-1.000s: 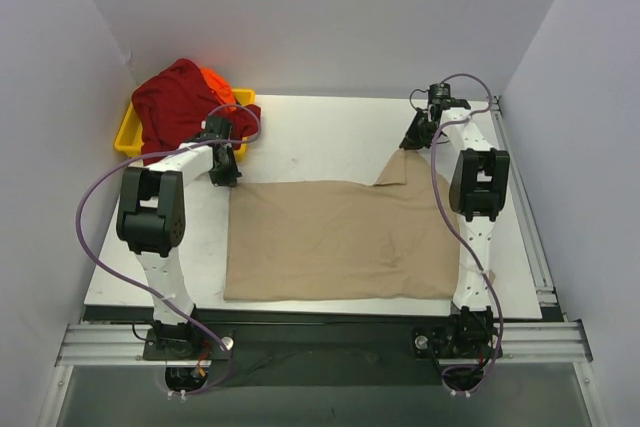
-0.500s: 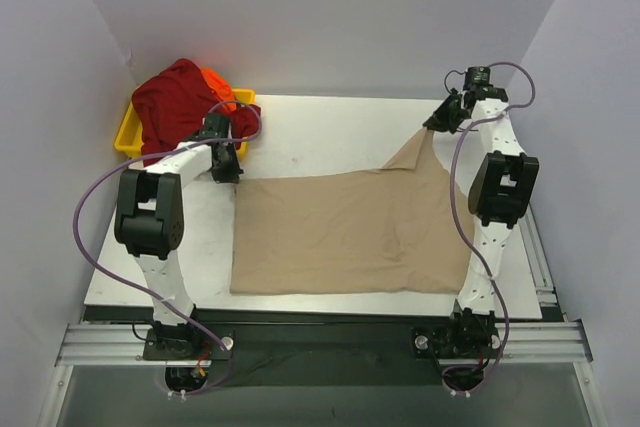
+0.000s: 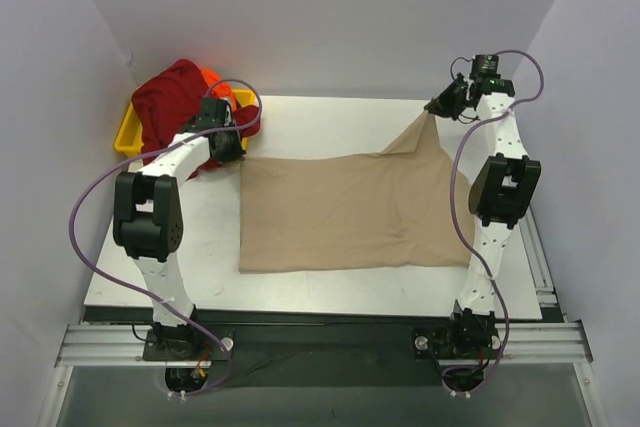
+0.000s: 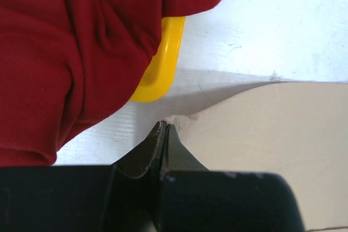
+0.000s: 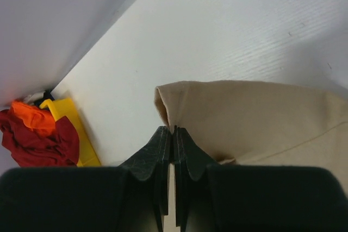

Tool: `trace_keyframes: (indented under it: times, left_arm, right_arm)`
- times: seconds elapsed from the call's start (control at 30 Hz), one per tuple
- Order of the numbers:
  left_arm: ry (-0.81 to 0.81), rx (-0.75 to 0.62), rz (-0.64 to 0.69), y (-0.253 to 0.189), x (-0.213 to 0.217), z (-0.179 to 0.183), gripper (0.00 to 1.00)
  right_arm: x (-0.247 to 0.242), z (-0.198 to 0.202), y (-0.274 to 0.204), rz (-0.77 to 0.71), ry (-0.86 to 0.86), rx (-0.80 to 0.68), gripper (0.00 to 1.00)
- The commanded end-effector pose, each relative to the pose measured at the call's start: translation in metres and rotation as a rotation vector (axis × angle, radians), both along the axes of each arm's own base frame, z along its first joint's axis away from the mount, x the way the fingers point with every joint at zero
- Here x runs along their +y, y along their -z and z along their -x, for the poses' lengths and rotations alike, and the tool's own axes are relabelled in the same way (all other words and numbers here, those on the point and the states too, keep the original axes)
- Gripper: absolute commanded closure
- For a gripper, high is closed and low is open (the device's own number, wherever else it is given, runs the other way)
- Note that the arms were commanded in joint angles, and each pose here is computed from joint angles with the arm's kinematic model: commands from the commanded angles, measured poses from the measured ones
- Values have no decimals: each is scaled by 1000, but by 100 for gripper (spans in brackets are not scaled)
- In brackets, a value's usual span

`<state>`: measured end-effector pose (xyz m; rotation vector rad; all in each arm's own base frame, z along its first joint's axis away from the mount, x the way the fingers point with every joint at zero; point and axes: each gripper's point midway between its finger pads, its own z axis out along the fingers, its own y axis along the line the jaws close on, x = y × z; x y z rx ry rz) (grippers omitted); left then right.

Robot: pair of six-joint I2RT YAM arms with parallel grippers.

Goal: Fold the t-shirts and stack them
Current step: Grap the side of the flattened tshirt furthest away from the robot with both arms

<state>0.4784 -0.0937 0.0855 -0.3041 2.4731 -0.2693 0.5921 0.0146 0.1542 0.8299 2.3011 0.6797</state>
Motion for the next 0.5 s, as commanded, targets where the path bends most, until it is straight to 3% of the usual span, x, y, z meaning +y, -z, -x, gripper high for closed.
trace_keyframes:
  times: [0.0, 0.47]
  left_arm:
    - [37, -133, 45, -44, -9, -6, 100]
    - [63, -63, 24, -17, -2, 44, 100]
  right_arm:
    - [-4, 18, -30, -25, 7, -19, 100]
    - [-15, 146, -35, -34, 11, 135, 100]
